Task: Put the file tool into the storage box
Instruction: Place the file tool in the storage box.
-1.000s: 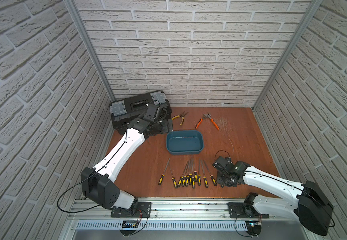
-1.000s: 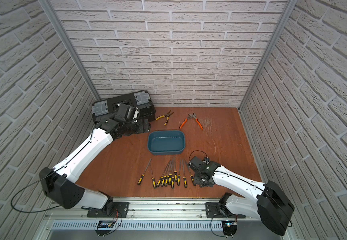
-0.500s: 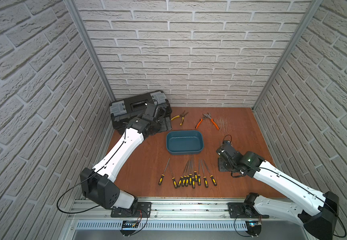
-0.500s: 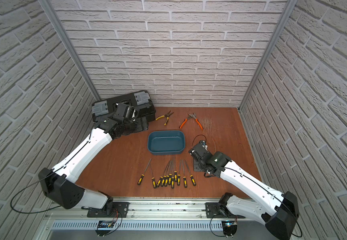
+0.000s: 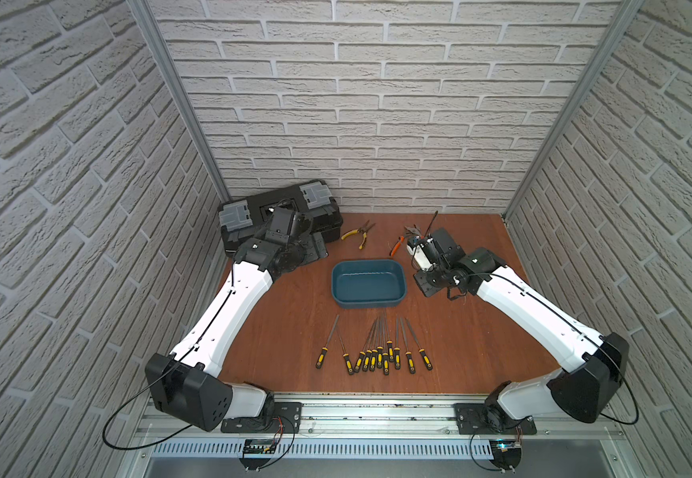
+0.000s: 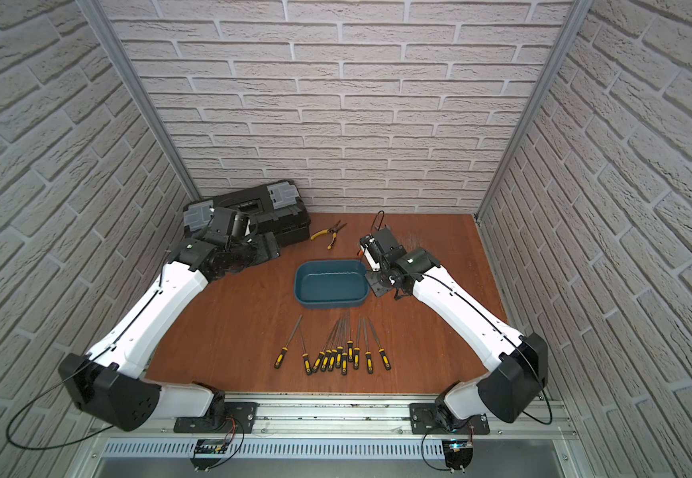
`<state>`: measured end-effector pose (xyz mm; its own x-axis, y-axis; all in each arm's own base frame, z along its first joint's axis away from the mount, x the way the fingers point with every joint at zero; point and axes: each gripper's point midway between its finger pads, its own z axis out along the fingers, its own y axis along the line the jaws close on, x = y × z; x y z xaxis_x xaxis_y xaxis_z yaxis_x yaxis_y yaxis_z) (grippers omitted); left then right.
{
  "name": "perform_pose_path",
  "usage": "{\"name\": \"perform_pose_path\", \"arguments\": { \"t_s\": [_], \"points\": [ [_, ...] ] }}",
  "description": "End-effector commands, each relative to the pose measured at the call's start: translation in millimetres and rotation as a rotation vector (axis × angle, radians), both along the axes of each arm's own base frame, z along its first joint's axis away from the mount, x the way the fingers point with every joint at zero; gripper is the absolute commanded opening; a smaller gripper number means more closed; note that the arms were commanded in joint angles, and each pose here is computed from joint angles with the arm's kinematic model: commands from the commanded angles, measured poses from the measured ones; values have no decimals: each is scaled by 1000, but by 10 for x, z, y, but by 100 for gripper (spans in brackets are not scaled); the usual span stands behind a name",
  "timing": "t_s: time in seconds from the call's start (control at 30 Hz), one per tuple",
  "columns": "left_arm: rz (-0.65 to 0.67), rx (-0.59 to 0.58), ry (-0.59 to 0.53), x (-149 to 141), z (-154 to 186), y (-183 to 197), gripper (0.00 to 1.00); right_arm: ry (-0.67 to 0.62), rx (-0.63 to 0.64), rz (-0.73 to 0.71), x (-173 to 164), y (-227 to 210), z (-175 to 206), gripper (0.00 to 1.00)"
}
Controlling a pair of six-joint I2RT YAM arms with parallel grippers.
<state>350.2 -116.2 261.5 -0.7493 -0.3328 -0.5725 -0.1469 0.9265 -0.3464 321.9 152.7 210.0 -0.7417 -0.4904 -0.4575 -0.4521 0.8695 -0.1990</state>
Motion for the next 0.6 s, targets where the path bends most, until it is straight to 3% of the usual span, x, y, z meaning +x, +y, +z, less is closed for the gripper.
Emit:
{"name": "perform_pose_path", "arguments": {
  "t_s": [0.0,0.37,0.57],
  "points": [
    [19,24,16,-108,-33,117,98,-26,-34,186,175,176,68,2],
    [72,76,61,-370,-184,340,98,17,-146,418,540,454,-194,2],
    [114,34,65,-438,-252,356,98,20,-179,511,568,543,-341,3]
  ]
}}
